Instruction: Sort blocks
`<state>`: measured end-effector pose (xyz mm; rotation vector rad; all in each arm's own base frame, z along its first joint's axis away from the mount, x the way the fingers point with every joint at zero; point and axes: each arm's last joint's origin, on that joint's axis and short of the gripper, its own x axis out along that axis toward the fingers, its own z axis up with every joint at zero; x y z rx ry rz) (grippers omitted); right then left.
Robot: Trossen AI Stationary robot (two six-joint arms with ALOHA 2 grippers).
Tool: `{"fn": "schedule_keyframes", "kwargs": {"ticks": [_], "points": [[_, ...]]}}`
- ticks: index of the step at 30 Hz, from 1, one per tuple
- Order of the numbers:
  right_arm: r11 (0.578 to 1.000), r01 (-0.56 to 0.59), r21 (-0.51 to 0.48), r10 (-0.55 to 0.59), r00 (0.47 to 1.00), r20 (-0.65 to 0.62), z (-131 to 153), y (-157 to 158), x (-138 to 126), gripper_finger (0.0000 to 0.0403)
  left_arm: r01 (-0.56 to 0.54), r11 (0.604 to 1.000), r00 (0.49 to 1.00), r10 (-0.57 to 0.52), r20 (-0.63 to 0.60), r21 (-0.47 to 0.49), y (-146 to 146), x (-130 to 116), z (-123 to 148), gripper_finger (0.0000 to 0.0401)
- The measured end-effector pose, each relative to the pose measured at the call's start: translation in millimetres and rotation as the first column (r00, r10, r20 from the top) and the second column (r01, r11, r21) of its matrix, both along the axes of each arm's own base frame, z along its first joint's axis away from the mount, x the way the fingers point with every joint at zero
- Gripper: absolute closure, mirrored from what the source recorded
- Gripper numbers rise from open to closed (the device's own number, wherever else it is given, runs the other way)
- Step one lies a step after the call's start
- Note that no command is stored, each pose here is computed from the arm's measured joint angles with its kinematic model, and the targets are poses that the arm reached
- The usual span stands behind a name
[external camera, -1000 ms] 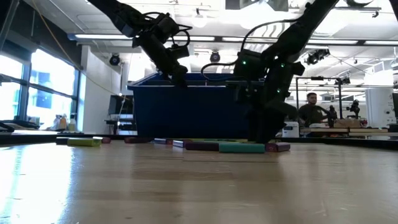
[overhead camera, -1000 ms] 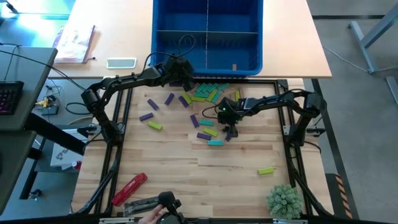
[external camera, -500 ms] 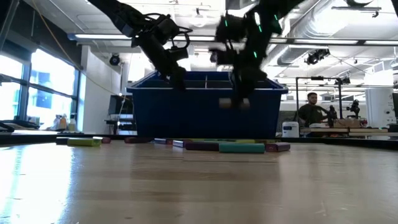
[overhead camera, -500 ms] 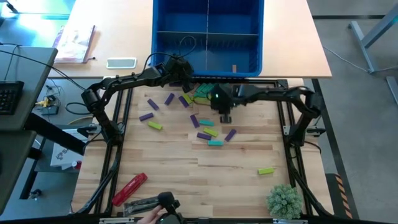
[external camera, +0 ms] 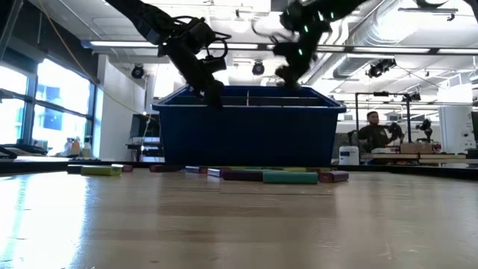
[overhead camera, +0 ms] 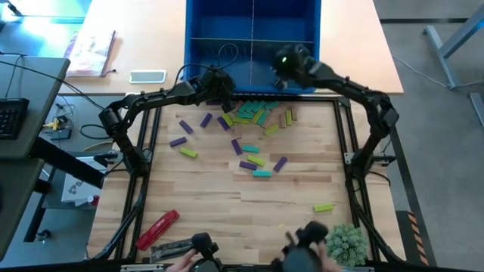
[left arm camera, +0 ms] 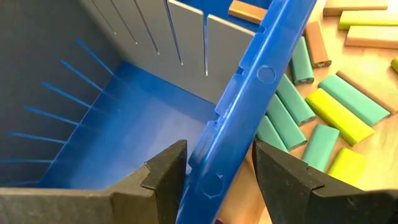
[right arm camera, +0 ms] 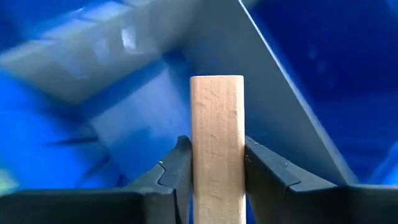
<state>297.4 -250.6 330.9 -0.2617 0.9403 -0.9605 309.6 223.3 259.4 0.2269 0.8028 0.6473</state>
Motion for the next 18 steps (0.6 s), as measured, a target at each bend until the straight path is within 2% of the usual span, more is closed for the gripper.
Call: {"fn": "schedule_keyframes", "kwargs": {"ticks": [4,7,9,11,14,16,18], "points": [[0.984,0.086,0.155,-0.102,0.990,0.102,-18.8,-30.5,-23.1,0.0251,0.001,1.000,1.000,-0.002,-0.026,-0.015,-0.9,-1.5,-2.2,0.0237],[0.961,0.133,0.244,-0.169,0.976,0.135,-23.6,-35.2,-32.7,0.0218,-0.002,1.000,1.000,0.001,-0.026,-0.017,0.2,-2.4,-2.3,0.0237],[0.950,0.157,0.270,-0.200,0.969,0.141,-19.8,-31.7,-35.8,0.0199,-0.002,1.000,1.000,0.002,-0.024,-0.016,0.4,-2.4,-2.2,0.0237],[0.955,0.131,0.268,-0.174,0.974,0.145,-9.8,-20.3,-34.4,0.0186,-0.002,1.000,1.000,0.002,-0.024,-0.016,0.5,-2.5,-2.2,0.0237],[0.967,0.032,0.251,-0.059,0.993,0.104,6.8,7.1,-30.8,0.0181,0.001,1.000,1.000,-0.002,-0.028,-0.012,0.5,-2.5,-2.2,0.0237],[0.964,-0.042,0.261,0.027,0.998,0.061,10.8,26.6,-27.8,0.0181,0.005,1.000,0.999,-0.005,-0.032,-0.009,0.5,-2.5,-2.2,0.0237],[0.959,-0.077,0.274,0.062,0.996,0.062,8.5,45.3,-26.2,0.0180,0.005,1.000,0.999,-0.005,-0.032,-0.009,0.6,-2.6,-2.2,0.0237]]}}
